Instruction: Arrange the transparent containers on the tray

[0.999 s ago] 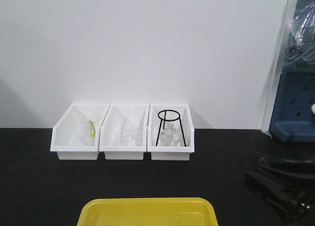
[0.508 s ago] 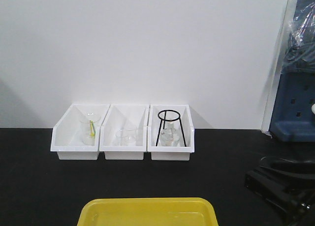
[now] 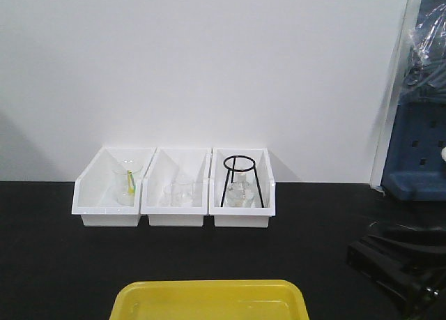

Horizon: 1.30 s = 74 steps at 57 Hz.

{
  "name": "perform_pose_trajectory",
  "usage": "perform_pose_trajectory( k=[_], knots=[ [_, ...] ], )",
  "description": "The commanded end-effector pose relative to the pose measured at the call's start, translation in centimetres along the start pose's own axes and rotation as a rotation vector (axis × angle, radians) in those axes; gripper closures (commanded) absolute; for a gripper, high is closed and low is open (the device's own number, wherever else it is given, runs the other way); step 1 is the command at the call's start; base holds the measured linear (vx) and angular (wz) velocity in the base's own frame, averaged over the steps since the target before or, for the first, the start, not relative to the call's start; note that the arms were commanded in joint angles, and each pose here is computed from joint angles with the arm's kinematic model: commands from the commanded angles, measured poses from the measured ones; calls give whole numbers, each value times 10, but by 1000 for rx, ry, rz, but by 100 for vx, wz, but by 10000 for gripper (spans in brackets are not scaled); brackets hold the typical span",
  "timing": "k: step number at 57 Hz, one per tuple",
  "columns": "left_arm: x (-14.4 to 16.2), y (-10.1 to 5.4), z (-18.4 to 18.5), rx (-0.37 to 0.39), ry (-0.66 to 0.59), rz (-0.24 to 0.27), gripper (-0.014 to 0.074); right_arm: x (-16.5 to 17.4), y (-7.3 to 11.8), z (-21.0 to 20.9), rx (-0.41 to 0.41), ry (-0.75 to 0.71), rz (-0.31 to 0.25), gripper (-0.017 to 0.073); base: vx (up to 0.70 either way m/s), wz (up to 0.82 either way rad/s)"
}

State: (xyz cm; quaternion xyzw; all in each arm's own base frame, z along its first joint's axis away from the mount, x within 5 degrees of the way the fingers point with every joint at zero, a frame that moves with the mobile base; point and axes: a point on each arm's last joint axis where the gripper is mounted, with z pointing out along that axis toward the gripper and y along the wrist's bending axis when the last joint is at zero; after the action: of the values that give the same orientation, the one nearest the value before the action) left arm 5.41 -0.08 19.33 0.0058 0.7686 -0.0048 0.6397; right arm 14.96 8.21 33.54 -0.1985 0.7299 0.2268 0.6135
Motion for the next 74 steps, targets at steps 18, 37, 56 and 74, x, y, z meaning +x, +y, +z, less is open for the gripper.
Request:
perform_pose_trajectory(
  k=[18, 37, 56, 74],
  knots=[
    [16, 3, 4, -46, -55, -31, 600, -10, -1, -3, 25, -34, -46, 572, 0, 0],
    [17, 3, 4, -46, -46, -31, 600, -10, -1, -3, 25, -34, -46, 572, 0, 0],
    [17, 3, 4, -46, -46, -31, 600, -10, -1, -3, 25, -34, -46, 572, 0, 0],
    [17, 3, 4, -46, -46, -31, 600, -11, -5, 0, 53, -51, 37, 572, 0, 0]
  ],
)
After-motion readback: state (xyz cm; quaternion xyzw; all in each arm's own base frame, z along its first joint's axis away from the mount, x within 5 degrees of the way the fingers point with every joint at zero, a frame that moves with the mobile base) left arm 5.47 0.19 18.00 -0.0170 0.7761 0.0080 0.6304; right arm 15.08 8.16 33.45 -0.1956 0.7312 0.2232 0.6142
